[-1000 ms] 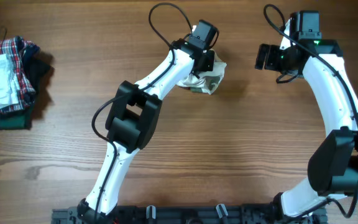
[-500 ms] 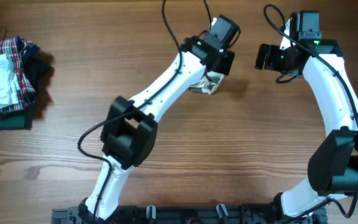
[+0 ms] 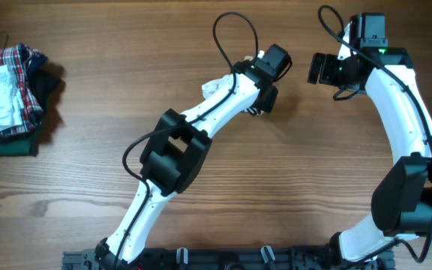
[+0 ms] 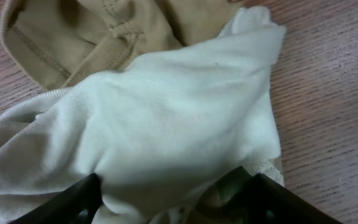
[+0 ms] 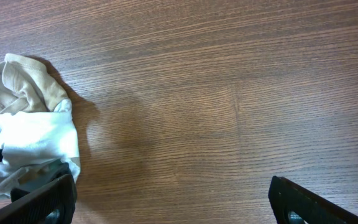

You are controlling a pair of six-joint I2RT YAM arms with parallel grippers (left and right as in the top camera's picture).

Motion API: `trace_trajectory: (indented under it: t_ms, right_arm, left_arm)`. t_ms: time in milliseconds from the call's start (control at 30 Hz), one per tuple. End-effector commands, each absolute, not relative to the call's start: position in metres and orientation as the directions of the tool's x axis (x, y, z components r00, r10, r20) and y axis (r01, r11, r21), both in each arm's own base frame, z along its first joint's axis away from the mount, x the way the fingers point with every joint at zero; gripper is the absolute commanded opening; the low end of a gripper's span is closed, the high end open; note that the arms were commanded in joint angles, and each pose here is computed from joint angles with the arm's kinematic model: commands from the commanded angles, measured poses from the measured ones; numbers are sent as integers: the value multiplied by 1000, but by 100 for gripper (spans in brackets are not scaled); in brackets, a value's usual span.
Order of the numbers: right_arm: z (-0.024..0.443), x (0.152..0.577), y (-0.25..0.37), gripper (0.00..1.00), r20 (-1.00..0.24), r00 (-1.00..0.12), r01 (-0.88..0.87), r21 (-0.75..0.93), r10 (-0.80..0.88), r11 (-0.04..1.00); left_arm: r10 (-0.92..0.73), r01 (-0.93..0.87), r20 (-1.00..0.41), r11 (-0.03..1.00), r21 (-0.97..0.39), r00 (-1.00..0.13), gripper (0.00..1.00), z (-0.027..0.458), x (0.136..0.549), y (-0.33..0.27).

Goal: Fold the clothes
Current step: 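Carry the bundled shirt with the left gripper to the left clothes pile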

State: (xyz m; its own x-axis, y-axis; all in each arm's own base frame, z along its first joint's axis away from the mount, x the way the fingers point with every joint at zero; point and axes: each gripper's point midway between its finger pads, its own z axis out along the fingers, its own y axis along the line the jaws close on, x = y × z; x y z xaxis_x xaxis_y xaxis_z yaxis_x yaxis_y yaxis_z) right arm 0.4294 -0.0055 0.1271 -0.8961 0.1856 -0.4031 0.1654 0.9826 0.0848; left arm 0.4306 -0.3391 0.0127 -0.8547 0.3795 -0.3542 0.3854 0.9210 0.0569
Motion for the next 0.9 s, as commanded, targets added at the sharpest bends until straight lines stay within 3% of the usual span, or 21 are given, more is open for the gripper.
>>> trace_trajectory:
  t_ms: [0, 267, 433, 500, 567, 733, 800, 867]
  right_arm:
    - [135, 432, -9, 100, -424, -883, 185, 78, 200, 980]
    - [135, 432, -9, 100, -424, -883, 185, 78, 200, 980]
    - [135, 432, -9, 100, -424, -883, 185, 78, 200, 980]
    - [135, 432, -9, 100, -424, -883, 185, 78, 200, 980]
    - [135, 432, -9, 100, -424, -883, 185, 78, 200, 980]
    - [135, 432, -9, 100, -424, -883, 185, 78, 200, 980]
    - [135, 432, -9, 100, -424, -883, 185, 78, 200, 980]
    - [135, 432, -9, 100, -424, -883, 185, 78, 200, 980]
  left_arm:
    - [449, 448, -296, 891, 76, -843, 83, -11, 418, -340]
    - [456, 450, -273, 889, 89, -847, 88, -20, 415, -336]
    - [461, 451, -237, 887, 99, -855, 74, -38, 411, -332]
    - [461, 451, -238, 887, 100, -855, 63, -38, 411, -332]
    - [463, 452, -229, 886, 102, -856, 5, -39, 410, -331]
    - [457, 397, -262, 883, 249, -850, 4, -13, 428, -303]
    - [410, 318, -365, 904, 287, -836, 4, 43, 454, -285]
    - [311, 237, -482, 949, 210, -819, 4, 110, 477, -262]
